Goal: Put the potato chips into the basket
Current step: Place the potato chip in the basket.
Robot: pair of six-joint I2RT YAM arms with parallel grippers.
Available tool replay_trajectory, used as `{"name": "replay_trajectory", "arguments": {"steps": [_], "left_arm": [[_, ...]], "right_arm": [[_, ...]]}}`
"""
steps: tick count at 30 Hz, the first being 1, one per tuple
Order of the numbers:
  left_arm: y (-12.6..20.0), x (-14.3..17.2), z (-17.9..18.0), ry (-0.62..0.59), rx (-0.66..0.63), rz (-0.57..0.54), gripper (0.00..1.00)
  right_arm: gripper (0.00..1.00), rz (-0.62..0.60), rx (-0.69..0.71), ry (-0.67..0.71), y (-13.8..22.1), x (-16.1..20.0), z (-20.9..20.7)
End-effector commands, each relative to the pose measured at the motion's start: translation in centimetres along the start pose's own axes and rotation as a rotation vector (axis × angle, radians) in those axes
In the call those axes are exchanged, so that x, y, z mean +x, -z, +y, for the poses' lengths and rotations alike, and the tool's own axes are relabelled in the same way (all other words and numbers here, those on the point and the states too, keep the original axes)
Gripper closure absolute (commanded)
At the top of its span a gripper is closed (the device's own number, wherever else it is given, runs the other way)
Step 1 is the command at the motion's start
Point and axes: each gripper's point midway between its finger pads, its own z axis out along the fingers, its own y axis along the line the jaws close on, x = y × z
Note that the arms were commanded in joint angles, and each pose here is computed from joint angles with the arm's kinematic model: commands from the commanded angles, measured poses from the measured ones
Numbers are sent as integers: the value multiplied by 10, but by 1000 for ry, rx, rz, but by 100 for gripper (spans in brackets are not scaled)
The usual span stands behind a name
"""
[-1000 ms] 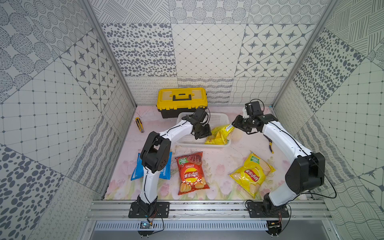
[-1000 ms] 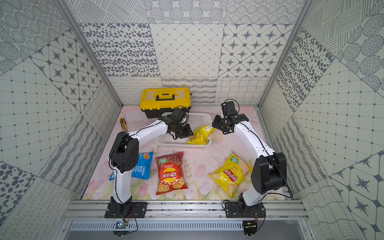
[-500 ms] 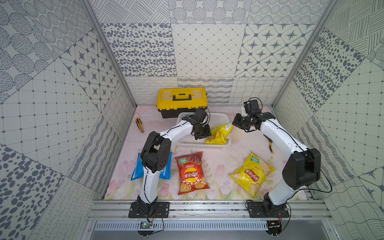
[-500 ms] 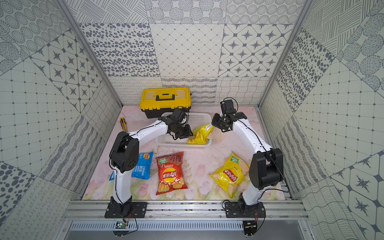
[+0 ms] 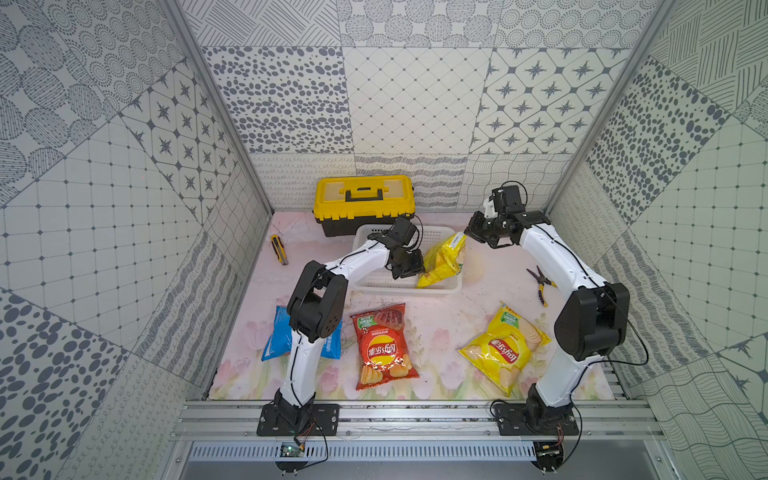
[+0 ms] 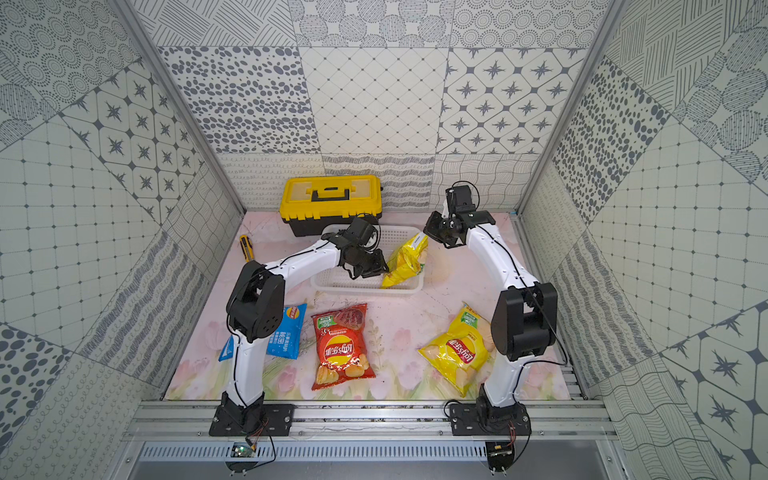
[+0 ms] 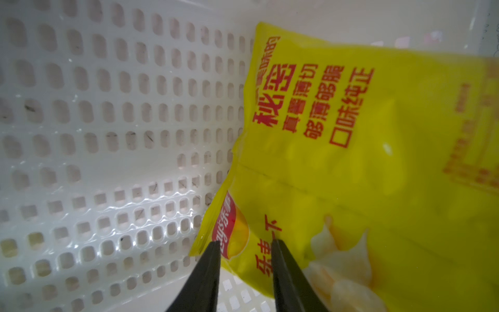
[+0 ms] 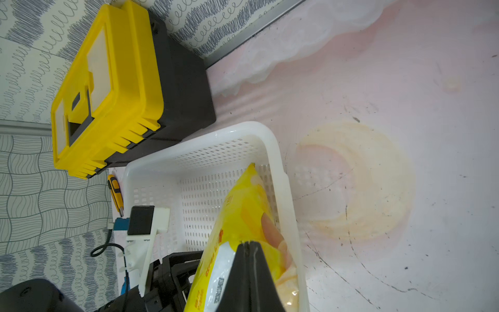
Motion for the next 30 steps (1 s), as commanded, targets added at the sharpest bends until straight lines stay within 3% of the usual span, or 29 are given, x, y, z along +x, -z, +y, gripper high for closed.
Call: {"name": "replay_trajectory", "arguments": {"steps": [1,9,11,15,18,24,30], "left_arm": [[-9,7,-10,-32,12,42,64],[-13,5,-24,-24,48,41,64],[-12,6,-22,-24,36,40,63],[-8,5,-17,-23,18,30,55],[-4,3,-15,-22,15,16,51],[13,-6,-15,-19,15,-32,41],[35,-9,-11,-30,-6,-76,37]], "right_arm": [[100,-21,-58,-12,-4,-16,14],[100,-9,-61,-15,-13,-24,19],[92,-14,-56,-12,-11,-24,18],[61,-44,-44,1,1,-26,17],[45,-67,-42,17,11,-28,18],[30,-133,-40,51,41,-33,24],[24,-193,-52,82,78,-30,30]]}}
